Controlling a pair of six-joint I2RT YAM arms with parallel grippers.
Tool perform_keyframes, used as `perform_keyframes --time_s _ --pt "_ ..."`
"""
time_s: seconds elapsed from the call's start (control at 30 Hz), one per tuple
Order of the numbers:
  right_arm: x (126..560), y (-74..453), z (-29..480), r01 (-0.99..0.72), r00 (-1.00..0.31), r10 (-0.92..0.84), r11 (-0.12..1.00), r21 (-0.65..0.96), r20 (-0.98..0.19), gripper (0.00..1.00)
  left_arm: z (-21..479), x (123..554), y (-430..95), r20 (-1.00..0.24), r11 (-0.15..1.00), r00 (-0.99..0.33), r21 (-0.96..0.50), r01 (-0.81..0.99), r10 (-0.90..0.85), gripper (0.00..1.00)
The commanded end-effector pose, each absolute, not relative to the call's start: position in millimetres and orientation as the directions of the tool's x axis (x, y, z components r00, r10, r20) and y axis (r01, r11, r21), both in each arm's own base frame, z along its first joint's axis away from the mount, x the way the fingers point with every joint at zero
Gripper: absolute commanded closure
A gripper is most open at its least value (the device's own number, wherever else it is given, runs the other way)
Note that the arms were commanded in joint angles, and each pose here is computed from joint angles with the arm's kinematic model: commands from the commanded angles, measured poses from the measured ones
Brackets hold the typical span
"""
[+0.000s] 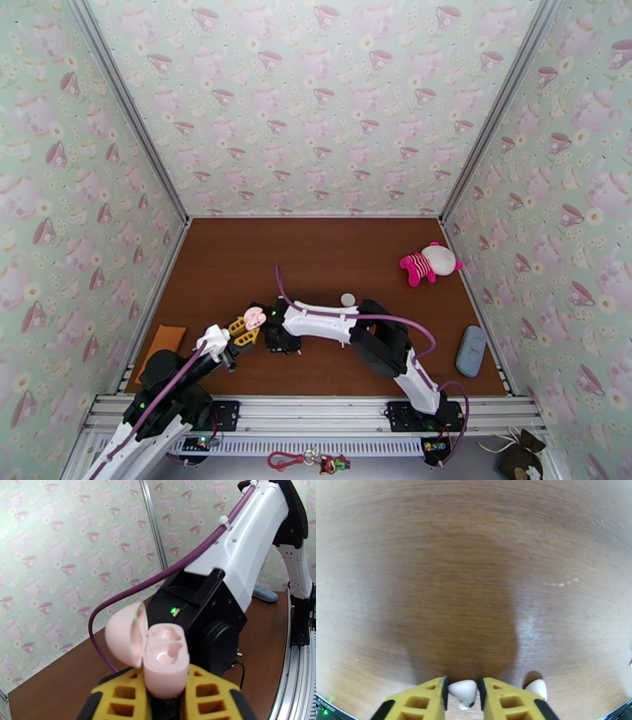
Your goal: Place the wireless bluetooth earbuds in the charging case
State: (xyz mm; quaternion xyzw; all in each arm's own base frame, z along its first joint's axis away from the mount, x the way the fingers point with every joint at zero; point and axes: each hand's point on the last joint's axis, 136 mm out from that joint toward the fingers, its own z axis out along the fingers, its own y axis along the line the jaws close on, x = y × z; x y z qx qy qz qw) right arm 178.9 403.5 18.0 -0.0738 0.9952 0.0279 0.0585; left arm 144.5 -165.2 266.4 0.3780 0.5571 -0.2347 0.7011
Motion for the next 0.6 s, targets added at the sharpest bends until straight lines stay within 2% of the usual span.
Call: perform_keyframes --time_s 0.0,0.57 --pt "181 403 11 -0.156 -0.979 -0.153 0.988 0.014 -0.134 0.73 266 141 -167 -0.952 0.589 0.291 0.289 0.755 0.094 1.0" --pt "184 404 30 -0.156 -0.974 -0.144 0.986 0.054 -0.174 0.78 264 142 -166 -0.953 0.592 0.286 0.288 0.753 0.101 1.0"
